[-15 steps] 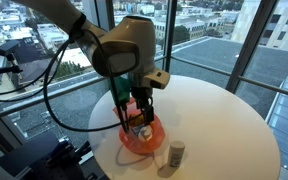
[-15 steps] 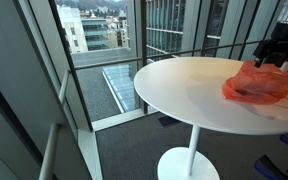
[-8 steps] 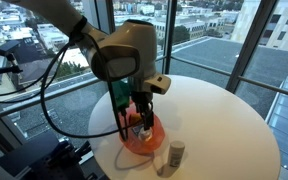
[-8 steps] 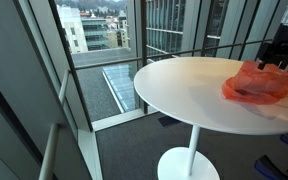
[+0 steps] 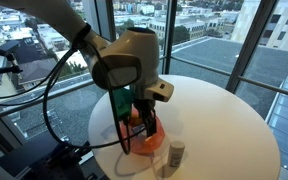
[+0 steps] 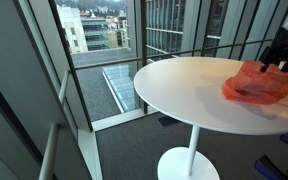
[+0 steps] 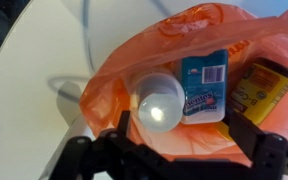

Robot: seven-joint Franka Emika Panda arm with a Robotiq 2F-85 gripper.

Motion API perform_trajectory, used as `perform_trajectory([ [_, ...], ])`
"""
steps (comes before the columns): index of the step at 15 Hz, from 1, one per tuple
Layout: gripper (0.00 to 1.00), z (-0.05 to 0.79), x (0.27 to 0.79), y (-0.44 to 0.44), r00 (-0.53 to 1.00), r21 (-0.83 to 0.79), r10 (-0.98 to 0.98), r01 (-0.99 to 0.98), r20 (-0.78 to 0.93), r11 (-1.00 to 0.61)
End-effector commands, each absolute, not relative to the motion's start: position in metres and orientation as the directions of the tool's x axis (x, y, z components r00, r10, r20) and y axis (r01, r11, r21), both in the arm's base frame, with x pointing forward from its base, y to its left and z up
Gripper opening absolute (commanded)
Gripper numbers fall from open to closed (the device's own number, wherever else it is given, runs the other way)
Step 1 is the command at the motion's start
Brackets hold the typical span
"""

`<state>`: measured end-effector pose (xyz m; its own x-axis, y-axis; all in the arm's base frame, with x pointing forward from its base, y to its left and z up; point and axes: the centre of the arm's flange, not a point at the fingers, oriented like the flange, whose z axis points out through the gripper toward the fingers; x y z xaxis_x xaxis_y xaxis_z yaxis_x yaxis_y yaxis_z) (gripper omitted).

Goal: Pick up the white medicine bottle from the orange plastic bag and put it on the table

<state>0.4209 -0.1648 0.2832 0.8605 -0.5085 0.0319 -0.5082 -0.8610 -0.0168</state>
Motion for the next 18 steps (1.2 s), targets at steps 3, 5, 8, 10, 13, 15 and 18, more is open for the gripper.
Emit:
perform_trajectory([
  [3, 1.0, 0.275, 0.42, -0.167, 0.875, -0.022, -0.48, -0.48, 0.068, -0.877],
  [5, 1.0, 0.273, 0.42, -0.165, 0.877, -0.021, -0.474, -0.474, 0.075, -0.88],
  [8, 1.0, 0.27, 0.421, -0.163, 0.882, -0.017, -0.465, -0.465, 0.075, -0.885],
  [10, 1.0, 0.267, 0.42, -0.161, 0.885, -0.016, -0.461, -0.461, 0.072, -0.887],
  [13, 1.0, 0.264, 0.42, -0.158, 0.887, -0.012, -0.457, -0.457, 0.072, -0.889],
  [15, 0.74, 0.263, 0.42, -0.158, 0.887, -0.01, -0.457, -0.458, 0.069, -0.889],
  [18, 0.49, 0.268, 0.421, -0.158, 0.885, -0.005, -0.46, -0.461, 0.069, -0.887],
])
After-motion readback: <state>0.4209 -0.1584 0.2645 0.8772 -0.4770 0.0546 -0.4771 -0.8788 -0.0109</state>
